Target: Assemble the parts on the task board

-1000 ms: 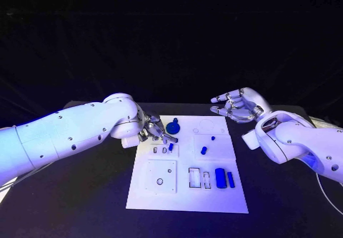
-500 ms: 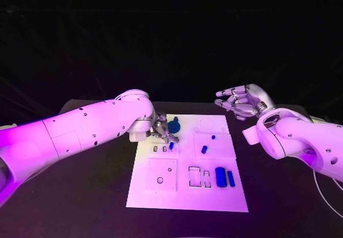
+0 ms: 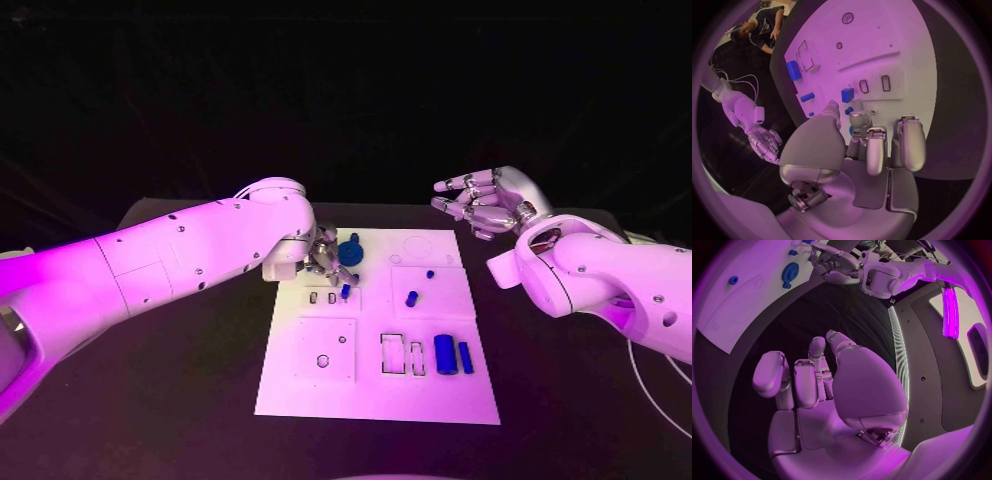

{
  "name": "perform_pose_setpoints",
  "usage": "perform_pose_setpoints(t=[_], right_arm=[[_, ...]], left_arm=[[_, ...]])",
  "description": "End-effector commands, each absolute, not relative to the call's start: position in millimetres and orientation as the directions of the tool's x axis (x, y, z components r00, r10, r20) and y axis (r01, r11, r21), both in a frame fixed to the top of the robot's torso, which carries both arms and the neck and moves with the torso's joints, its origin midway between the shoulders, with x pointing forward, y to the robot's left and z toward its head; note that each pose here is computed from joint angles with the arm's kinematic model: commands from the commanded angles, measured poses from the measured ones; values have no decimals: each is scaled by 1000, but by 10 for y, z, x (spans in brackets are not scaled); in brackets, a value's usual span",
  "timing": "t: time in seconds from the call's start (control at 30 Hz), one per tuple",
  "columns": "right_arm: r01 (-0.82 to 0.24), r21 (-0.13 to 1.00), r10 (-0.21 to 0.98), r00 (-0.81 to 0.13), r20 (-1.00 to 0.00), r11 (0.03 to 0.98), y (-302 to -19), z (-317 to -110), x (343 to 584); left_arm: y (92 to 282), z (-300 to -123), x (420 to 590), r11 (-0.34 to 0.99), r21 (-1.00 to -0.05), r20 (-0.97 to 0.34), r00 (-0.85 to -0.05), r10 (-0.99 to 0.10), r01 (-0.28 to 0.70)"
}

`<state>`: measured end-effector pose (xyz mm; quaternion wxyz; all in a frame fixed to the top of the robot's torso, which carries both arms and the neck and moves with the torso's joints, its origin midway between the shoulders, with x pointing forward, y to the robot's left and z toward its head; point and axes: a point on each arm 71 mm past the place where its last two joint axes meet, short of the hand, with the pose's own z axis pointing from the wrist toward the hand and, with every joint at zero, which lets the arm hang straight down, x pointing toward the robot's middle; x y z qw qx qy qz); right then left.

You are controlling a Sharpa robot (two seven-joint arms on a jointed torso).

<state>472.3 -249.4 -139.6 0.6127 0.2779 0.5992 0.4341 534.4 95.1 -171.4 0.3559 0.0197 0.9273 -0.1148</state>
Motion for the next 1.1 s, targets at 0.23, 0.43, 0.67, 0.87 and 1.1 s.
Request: perform_pose_setpoints(t=[0.23, 0.43, 0.67, 0.87, 1.1], right_arm=[[-206, 860, 862, -113, -494, 466, -2460, -1398, 4725], [-207, 860, 861, -117, -495, 466, -2442, -1400, 4727], [-209, 858, 858, -125, -499, 469, -2422, -1403, 4729], [-209, 858, 857, -129, -499, 468, -2410, -1405, 4728], [-209, 859, 856, -133, -499, 468, -2400, -1407, 4729]], left_arm=[[905, -1762, 5342, 975, -173, -654, -757, -5, 143], [873, -1789, 5340, 974, -177, -654, -756, -10, 141], [855, -1826, 5339, 974, -180, -652, -758, -13, 137], [834, -1851, 5332, 973, -182, -647, -762, -10, 142], [817, -1883, 5328, 972, -183, -642, -767, -6, 145]])
